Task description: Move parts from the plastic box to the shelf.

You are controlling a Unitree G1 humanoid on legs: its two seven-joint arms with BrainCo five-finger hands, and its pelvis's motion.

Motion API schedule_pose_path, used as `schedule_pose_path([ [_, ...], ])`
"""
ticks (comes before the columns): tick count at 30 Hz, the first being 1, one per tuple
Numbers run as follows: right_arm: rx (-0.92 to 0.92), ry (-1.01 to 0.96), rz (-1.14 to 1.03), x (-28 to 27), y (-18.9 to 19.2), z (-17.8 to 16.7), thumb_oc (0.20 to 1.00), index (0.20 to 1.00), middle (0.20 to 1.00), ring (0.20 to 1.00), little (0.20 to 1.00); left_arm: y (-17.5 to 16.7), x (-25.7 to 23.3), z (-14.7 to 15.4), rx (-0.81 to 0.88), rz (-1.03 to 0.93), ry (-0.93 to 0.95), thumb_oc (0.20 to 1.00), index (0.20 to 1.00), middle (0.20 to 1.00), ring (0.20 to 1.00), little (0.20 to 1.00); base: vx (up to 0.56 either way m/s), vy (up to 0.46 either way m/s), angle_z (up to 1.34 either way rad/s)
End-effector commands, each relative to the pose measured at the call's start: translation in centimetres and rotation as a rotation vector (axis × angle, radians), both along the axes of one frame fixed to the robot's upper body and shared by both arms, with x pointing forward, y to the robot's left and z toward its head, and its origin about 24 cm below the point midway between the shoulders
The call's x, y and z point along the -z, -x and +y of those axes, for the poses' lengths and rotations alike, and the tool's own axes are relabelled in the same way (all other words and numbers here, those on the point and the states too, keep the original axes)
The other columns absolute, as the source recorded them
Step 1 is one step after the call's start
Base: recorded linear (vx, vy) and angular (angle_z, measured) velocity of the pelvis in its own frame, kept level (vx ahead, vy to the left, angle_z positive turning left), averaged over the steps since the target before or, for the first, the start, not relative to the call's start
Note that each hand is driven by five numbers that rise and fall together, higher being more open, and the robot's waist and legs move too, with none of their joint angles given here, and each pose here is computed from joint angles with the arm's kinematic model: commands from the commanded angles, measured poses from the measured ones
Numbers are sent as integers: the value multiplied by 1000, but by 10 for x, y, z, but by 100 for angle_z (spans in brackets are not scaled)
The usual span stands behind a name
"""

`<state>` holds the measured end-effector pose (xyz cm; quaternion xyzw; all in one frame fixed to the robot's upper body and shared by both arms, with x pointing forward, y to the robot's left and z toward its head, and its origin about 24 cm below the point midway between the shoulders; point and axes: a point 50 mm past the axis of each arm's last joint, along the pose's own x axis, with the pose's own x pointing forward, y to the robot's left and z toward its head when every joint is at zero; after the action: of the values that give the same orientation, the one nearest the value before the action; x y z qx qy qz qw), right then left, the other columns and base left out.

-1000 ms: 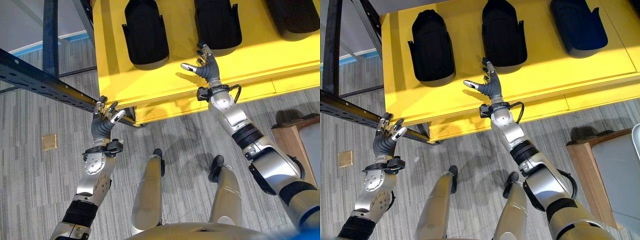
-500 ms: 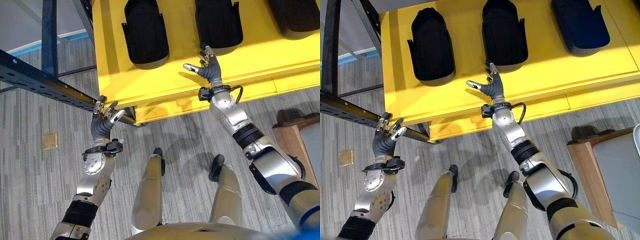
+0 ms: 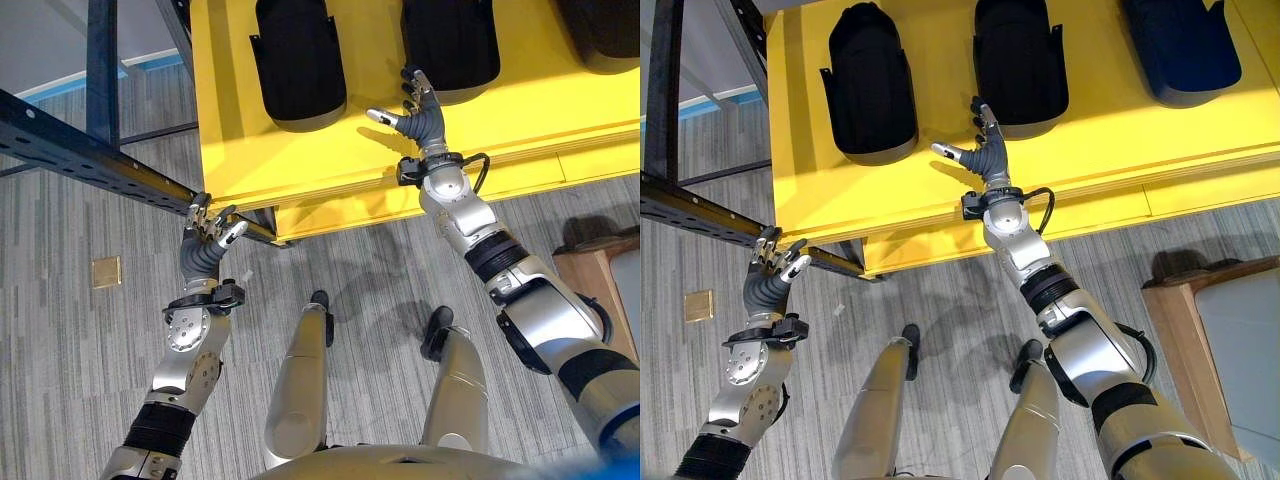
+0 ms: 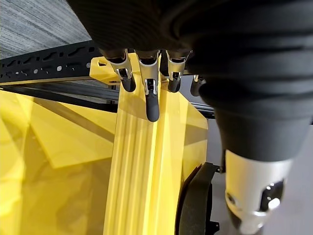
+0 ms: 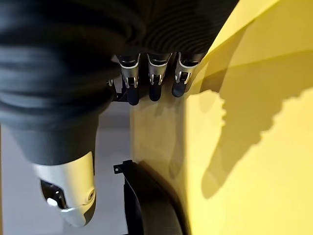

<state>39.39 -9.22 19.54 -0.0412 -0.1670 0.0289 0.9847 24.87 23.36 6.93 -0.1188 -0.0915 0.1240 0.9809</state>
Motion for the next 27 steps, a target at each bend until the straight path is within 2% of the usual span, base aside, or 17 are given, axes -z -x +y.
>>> schedule_pose_path([
  [1, -2, -48, -147, -48, -3, 5, 1000, 1000, 1000, 1000, 1000, 6, -29, 7, 17, -124, -46, 1000, 1000, 1000, 1000, 1000, 0, 0, 0],
  [27, 61, -52, -132, -46, -8, -8, 1000, 1000, 1000, 1000, 1000, 7, -25, 8, 11, -110, -43, 1000, 1000, 1000, 1000, 1000, 0, 0, 0],
])
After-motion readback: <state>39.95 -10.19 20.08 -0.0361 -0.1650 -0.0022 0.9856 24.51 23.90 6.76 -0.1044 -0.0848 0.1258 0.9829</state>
